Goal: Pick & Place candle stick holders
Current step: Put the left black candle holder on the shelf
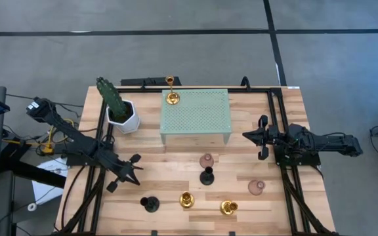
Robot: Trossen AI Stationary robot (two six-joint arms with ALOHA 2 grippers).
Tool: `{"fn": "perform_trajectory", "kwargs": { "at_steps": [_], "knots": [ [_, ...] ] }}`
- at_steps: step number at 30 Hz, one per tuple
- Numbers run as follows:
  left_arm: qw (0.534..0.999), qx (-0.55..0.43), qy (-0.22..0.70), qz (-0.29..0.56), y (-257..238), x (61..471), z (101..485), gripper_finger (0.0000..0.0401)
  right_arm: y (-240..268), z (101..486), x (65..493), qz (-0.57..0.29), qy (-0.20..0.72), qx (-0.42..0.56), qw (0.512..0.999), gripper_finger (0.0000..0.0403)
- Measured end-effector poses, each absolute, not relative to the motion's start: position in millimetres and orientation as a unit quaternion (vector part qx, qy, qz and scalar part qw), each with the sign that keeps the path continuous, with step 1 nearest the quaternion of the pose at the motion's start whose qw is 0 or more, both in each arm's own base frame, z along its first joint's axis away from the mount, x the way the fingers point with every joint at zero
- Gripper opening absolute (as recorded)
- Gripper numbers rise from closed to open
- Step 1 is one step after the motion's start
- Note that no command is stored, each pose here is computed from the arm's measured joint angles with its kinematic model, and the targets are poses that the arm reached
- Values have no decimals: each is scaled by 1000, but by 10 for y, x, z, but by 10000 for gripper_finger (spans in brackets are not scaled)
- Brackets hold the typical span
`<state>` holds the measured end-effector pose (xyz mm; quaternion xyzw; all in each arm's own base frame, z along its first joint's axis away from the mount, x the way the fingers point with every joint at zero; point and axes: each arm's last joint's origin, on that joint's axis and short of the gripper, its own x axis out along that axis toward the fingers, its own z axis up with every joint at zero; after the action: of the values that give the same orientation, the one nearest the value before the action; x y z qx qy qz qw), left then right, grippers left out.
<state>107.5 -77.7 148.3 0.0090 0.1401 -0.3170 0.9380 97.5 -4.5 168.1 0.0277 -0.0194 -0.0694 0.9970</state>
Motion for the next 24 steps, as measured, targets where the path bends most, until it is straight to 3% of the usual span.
{"fn": "perform_trajectory", "kwargs": {
  "at_steps": [7, 24],
  "knots": [
    [922, 57, 74, -377, -798, 1048, 1481, 6, -51, 1682, 974, -79, -21, 34, 996, 0],
    [934, 69, 79, -341, -842, 1151, 1426, 9, -57, 1685, 973, -88, -23, 41, 995, 0]
  ]
}}
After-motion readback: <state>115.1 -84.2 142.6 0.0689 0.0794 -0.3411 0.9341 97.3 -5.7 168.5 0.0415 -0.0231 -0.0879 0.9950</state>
